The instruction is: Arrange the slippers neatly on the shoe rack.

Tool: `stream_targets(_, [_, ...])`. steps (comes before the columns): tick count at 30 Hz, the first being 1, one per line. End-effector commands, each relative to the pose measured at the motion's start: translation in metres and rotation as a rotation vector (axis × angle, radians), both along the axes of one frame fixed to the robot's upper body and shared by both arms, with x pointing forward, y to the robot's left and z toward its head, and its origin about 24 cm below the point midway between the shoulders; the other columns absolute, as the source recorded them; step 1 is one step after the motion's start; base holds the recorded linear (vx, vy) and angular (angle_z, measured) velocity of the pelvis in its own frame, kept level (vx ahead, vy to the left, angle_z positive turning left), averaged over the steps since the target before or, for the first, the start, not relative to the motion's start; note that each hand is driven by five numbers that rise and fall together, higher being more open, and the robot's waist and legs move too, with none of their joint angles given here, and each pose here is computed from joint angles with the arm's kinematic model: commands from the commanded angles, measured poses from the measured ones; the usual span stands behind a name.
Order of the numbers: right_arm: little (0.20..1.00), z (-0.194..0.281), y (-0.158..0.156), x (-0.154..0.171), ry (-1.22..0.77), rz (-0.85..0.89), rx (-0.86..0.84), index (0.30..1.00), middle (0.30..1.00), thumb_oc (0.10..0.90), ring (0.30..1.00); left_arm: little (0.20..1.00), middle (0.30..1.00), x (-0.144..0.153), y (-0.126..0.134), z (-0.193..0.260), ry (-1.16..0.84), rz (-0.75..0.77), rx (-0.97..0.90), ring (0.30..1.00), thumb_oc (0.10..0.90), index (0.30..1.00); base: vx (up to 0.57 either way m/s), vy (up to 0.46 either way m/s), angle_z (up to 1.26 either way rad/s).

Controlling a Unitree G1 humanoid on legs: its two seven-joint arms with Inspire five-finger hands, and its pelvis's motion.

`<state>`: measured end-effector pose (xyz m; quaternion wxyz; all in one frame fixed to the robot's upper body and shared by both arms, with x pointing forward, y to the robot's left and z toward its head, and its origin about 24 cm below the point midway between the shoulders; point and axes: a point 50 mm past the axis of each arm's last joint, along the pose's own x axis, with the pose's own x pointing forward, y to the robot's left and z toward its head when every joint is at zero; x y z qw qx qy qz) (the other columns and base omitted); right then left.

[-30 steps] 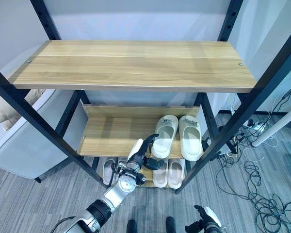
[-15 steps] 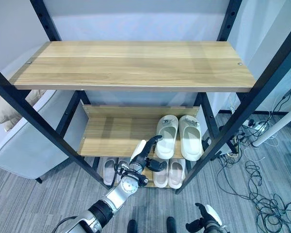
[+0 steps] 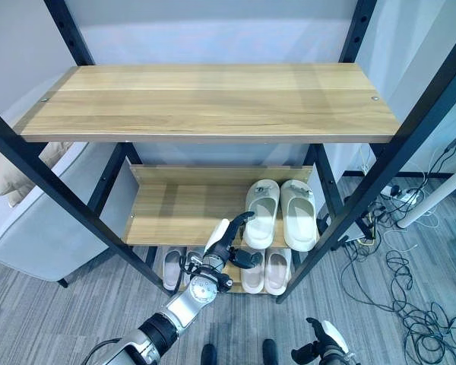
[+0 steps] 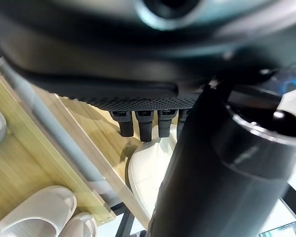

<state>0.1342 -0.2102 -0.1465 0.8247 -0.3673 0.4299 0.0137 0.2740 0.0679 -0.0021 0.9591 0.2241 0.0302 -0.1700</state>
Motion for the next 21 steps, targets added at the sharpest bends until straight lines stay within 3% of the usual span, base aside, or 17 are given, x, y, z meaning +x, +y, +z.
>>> stream_targets(1, [0.9, 0.018, -0.009, 0.032, -0.147, 0.012, -0.051, 0.9, 0.9, 0.8, 0.9, 0.9, 0.9, 0.021, -0.059, 0.048, -0.141, -0.143, -0.141, 0.9, 0.8, 0.9, 0.0, 0.0, 0.0])
stream_targets(21, [0.9, 0.018, -0.008, 0.033, -0.151, 0.014, -0.054, 0.9, 0.9, 0.8, 0.9, 0.9, 0.9, 0.015, -0.075, 0.047, -0.132, -0.196, -0.144, 0.9, 0.8, 0.9, 0.0, 0.0, 0.0])
